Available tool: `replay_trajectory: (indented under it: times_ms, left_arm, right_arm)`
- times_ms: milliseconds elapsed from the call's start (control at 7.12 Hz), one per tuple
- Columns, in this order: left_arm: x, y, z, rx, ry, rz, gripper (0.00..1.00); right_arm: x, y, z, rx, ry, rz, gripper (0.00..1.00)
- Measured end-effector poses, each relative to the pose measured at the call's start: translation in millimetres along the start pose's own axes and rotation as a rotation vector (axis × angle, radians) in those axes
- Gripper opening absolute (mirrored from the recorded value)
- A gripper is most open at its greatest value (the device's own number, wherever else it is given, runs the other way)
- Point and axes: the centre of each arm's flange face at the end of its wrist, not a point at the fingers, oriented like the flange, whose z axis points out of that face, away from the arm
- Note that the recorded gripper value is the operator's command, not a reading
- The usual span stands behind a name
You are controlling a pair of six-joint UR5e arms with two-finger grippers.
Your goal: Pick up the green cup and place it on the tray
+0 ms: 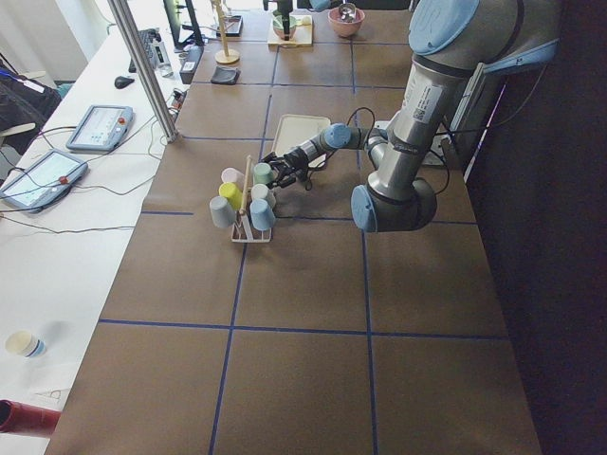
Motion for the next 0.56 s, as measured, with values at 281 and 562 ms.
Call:
replay_trajectory:
  times_ms: [281,562]
  left_arm:
    - [-2,8,-1,0.004,-0.003,-0.002,0.49]
    - [-1,20,-2,0.009,-0.007,-0.012,0.49]
  right_arm:
    - [0,0,0,0.001,0.000,0.000,1.00]
    - [0,0,-1,0.002,0.000,0.000,1.00]
